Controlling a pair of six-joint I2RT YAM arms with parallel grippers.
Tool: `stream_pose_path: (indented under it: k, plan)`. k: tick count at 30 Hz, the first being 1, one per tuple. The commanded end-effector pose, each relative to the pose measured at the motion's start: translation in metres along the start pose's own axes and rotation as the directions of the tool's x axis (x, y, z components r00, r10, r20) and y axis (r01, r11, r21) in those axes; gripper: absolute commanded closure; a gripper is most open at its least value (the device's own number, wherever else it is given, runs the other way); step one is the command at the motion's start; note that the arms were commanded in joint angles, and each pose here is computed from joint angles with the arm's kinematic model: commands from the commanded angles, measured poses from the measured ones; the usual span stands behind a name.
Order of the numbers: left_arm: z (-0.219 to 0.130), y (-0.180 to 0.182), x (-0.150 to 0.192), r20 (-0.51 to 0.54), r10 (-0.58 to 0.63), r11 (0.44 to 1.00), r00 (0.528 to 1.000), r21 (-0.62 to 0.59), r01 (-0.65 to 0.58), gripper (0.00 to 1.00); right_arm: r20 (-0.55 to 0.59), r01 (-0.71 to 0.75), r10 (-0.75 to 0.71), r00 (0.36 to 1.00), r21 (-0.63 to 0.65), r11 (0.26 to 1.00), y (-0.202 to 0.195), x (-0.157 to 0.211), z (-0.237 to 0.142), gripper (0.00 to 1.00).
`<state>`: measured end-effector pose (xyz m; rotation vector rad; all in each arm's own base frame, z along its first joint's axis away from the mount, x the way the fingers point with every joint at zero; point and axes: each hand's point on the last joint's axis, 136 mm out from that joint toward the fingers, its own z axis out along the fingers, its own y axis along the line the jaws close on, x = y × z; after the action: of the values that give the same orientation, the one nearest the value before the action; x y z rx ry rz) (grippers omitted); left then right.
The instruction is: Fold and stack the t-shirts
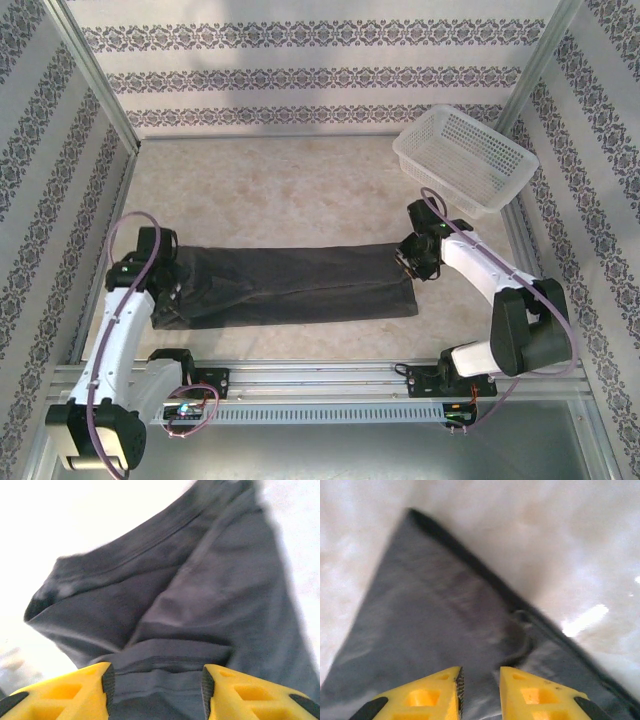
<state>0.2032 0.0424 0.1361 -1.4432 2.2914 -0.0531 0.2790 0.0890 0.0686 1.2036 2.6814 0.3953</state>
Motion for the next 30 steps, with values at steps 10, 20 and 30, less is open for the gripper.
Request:
stream_pose_path:
  k: [10, 20, 30]
  plan:
    - [0.067, -0.109, -0.041, -0.163, -0.003, 0.982, 0.987, 0.184, 0.034, 0.69, -0.035, 0.152, -0.154, 0.987, -0.048, 0.987, 0.052, 0.016, 0.042, 0.81]
    - [0.154, -0.050, -0.042, -0.302, -0.102, 0.994, 0.948, -0.055, 0.090, 0.77, -0.084, 0.045, -0.026, 0.996, 0.242, 0.969, 0.005, -0.004, 0.068, 0.78]
    - [0.189, -0.068, -0.062, -0.379, -0.090, 0.996, 0.921, -0.045, 0.079, 0.77, -0.135, 0.029, 0.008, 0.991, 0.264, 0.964, 0.034, -0.031, 0.086, 0.76]
